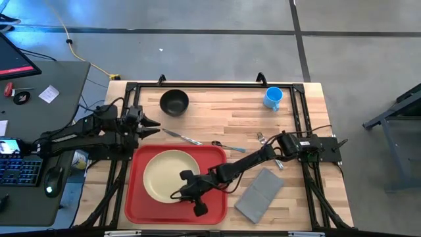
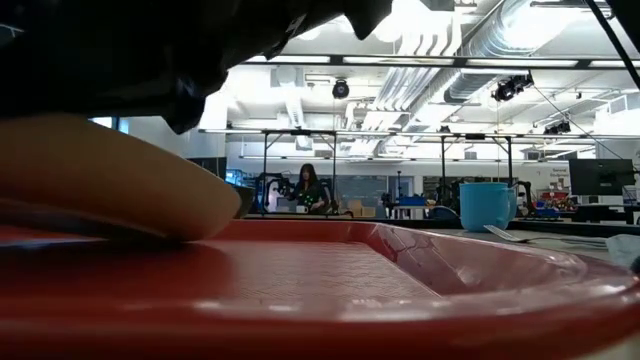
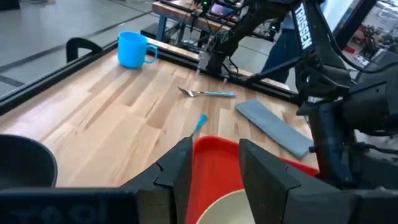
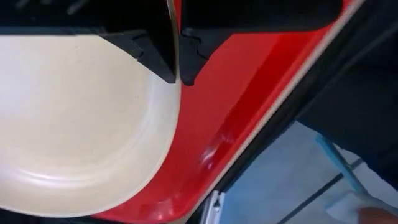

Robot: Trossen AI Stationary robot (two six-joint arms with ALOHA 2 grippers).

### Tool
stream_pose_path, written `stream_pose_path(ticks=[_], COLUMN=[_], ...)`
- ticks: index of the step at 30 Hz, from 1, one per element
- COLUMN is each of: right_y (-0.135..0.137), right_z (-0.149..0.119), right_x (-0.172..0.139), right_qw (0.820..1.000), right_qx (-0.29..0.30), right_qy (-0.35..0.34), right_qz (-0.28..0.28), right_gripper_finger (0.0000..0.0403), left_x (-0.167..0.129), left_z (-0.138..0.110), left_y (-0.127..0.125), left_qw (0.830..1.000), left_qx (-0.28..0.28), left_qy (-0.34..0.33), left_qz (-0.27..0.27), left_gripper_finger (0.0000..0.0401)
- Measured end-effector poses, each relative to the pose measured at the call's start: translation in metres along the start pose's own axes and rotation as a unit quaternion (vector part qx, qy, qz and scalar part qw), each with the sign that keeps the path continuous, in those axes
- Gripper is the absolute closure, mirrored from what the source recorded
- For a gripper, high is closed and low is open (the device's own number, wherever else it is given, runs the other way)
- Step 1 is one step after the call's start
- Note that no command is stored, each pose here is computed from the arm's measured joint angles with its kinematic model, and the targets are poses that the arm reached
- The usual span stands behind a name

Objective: Set up tray
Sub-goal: Put the light brown plate on the red serving tray

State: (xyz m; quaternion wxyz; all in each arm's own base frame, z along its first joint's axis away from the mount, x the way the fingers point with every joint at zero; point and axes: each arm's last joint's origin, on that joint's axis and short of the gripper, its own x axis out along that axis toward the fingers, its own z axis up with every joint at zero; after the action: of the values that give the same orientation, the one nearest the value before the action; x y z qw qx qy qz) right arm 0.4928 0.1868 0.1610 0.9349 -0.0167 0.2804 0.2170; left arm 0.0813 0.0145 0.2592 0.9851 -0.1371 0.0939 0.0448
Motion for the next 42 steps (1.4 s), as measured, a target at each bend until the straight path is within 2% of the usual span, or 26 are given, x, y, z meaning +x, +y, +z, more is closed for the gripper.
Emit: stream_pose_path(ticks=[4, 11, 16, 22, 29, 36, 42], right_y=[0.006, 0.021, 0.028, 0.028, 0.028, 0.021, 0.021], right_z=[-0.006, -0.014, -0.016, -0.016, 0.002, 0.004, 0.012], right_x=[0.001, 0.001, 0.001, 0.001, 0.002, 0.002, 0.004], right_qw=[0.998, 0.993, 0.991, 0.991, 0.998, 0.998, 0.996], right_qx=[0.053, 0.099, 0.110, 0.107, 0.057, 0.047, 0.035], right_qy=[0.031, 0.067, 0.076, 0.074, -0.020, -0.027, -0.083], right_qz=[0.000, -0.019, -0.015, -0.015, -0.008, -0.015, -0.007], right_gripper_finger=[0.0403, 0.0402, 0.0402, 0.0402, 0.0402, 0.0402, 0.0397], left_x=[0.000, 0.000, 0.000, 0.000, 0.000, 0.000, 0.000], left_z=[0.000, -0.003, -0.006, -0.002, 0.003, 0.005, 0.008], left_y=[0.000, 0.000, 0.000, -0.001, -0.002, -0.003, -0.003], left_qw=[1.000, 1.000, 0.999, 1.000, 0.999, 0.999, 0.998], left_qx=[0.011, 0.008, 0.005, 0.009, 0.019, 0.034, 0.045], left_qy=[0.000, 0.020, 0.035, 0.013, -0.013, -0.024, -0.036], left_qz=[-0.001, -0.015, -0.013, -0.018, -0.024, -0.026, -0.029], left_gripper_finger=[0.0236, 0.0236, 0.0236, 0.0236, 0.0236, 0.0236, 0.0236])
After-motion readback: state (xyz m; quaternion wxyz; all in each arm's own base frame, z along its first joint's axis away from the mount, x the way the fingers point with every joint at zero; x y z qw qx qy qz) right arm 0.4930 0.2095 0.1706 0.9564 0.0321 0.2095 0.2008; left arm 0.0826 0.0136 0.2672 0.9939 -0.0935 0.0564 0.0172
